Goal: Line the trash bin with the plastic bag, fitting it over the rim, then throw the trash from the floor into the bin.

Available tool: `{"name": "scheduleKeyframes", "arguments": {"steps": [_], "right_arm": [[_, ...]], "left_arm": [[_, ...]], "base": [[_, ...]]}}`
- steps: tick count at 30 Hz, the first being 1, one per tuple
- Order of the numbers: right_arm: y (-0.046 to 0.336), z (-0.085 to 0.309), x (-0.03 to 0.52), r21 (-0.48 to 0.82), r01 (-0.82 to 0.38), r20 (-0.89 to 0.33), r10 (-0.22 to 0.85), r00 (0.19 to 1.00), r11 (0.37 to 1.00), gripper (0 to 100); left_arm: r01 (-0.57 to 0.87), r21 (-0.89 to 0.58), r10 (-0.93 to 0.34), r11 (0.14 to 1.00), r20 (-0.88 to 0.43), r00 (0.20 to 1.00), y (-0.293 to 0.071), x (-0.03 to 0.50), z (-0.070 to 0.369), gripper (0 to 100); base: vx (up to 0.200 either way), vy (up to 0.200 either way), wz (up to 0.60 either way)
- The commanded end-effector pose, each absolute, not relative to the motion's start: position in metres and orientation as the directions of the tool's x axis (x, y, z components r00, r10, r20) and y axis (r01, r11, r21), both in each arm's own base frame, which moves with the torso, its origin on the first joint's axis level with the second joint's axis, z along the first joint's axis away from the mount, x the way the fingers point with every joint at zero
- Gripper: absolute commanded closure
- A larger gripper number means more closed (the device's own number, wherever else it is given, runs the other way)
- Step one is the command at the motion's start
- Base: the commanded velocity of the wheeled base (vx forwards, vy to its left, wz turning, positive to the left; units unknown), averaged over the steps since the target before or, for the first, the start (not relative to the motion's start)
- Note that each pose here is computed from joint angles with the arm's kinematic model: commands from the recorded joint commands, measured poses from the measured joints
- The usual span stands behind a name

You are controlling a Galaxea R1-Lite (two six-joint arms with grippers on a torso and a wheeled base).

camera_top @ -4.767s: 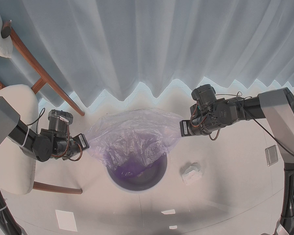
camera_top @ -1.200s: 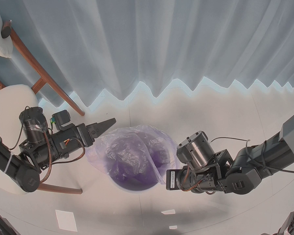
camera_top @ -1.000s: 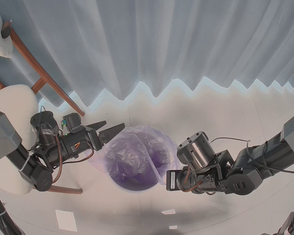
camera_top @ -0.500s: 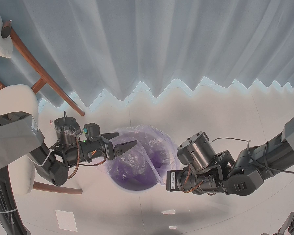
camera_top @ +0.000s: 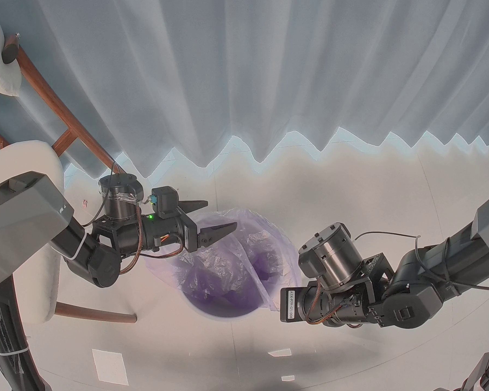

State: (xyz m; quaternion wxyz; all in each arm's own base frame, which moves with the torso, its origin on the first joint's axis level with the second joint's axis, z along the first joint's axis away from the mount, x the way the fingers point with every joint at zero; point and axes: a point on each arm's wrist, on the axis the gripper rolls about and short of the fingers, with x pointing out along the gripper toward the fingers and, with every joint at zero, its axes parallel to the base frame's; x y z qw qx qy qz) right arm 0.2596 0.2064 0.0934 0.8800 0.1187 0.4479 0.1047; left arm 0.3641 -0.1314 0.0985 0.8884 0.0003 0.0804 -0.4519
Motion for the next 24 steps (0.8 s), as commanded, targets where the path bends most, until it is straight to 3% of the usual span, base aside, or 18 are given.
{"name": "scheduleKeyframes", "arguments": {"steps": [1,24], "right_arm": [[0.202,0.092,0.255,0.295,-0.075,-0.771,0.284,0.569,0.952,100],[0.202,0.090,0.255,0.290,-0.075,-0.775,0.280,0.566,0.954,100]], "left_arm": [[0.827,-0.051,-0.821,0.560,-0.171,0.545,-0.127,0.363,0.092,0],[0.855,-0.043,-0.838,0.517,-0.229,0.495,-0.119,0.362,0.067,0]], "base": [[0.000,0.000,0.00],[0.000,0.000,0.00]]}}
